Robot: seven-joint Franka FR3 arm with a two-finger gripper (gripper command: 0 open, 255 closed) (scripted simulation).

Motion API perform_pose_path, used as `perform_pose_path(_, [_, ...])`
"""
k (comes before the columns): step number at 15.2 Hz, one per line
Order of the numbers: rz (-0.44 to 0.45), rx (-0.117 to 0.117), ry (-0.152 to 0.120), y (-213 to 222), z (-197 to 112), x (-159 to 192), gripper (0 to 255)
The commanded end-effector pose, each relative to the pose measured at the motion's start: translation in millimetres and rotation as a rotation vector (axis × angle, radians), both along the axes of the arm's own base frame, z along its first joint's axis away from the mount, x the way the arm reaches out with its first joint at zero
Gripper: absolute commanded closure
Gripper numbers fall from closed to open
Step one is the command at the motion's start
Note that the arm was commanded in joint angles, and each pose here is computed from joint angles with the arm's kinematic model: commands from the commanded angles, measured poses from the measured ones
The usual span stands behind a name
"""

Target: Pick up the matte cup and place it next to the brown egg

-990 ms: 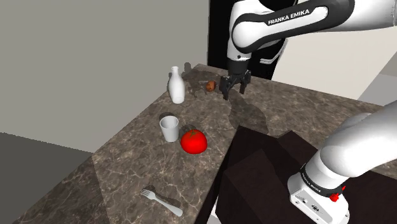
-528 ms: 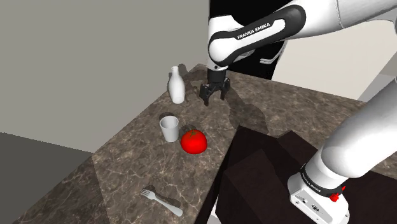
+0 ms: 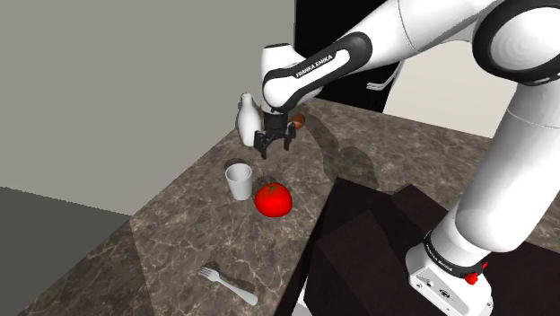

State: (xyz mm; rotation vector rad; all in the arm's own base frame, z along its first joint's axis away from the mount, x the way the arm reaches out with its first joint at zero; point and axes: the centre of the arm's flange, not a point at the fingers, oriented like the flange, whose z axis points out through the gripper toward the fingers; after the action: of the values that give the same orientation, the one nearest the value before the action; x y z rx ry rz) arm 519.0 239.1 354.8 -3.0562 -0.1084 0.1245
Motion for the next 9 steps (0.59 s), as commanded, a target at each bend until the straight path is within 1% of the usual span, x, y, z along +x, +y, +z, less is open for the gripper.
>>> perform_pose_path(1, [0.004, 0.005, -0.005, 18.2, -13.9, 13.9, 0])
perform_pose_path(7, [0.016, 0.015, -0.018, 69.7, -52.2, 56.8, 0])
perform_pose_path(9, [0.017, 0.016, -0.019, 73.4, -59.9, 59.2, 0])
